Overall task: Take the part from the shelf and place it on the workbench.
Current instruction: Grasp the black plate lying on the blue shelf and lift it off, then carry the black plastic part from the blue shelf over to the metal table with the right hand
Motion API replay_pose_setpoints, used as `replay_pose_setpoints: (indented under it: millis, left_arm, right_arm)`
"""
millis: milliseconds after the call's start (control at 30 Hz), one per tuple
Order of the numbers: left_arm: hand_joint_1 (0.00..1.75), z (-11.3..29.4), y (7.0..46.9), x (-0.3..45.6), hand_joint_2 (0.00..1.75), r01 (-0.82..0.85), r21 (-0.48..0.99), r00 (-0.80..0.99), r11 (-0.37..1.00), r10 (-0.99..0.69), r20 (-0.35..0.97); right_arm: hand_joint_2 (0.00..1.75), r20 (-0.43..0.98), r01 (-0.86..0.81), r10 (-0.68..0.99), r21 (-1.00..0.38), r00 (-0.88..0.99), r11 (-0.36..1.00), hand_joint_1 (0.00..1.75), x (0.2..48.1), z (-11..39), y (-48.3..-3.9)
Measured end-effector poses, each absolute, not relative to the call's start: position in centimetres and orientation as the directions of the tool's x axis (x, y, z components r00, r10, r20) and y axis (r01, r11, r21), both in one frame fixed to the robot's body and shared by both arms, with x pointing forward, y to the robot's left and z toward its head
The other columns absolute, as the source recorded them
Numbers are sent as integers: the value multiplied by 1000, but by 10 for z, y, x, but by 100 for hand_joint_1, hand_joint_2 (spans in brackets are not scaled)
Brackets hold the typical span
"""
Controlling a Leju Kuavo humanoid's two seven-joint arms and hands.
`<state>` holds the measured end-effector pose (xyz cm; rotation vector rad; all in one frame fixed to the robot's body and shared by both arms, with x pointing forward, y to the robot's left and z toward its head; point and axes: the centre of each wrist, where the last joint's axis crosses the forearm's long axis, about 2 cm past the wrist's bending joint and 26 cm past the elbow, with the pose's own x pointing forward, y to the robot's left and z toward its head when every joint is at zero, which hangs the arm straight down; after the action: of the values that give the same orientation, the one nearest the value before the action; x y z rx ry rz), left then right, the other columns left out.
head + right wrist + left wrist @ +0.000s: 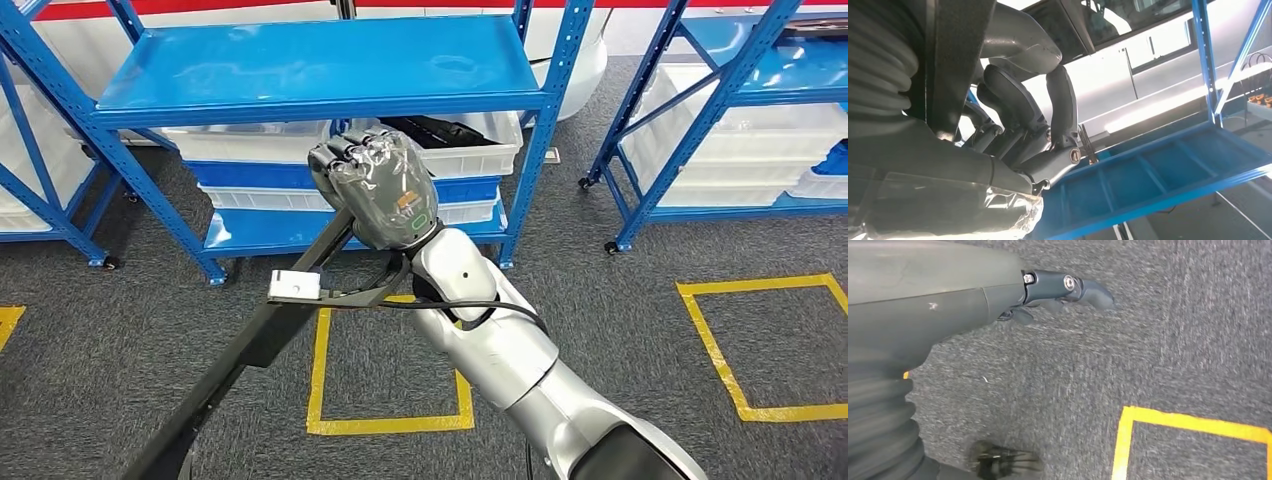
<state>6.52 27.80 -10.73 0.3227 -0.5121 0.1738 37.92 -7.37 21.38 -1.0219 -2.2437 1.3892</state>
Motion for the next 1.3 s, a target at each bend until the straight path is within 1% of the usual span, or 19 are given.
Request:
replay_pose_setpoints:
  millis: [667,1300]
  left_arm:
    - [0,-107,282,65,175,-238,269,859,933,73,506]
    - [0,-108,283,64,175,-238,270,860,933,73,505]
  right_arm:
    - [175,-87,387,721,-884,-687,263,175,375,203,-77]
    - [175,-71,371,706,-885,-705,281,175,370,202,-71]
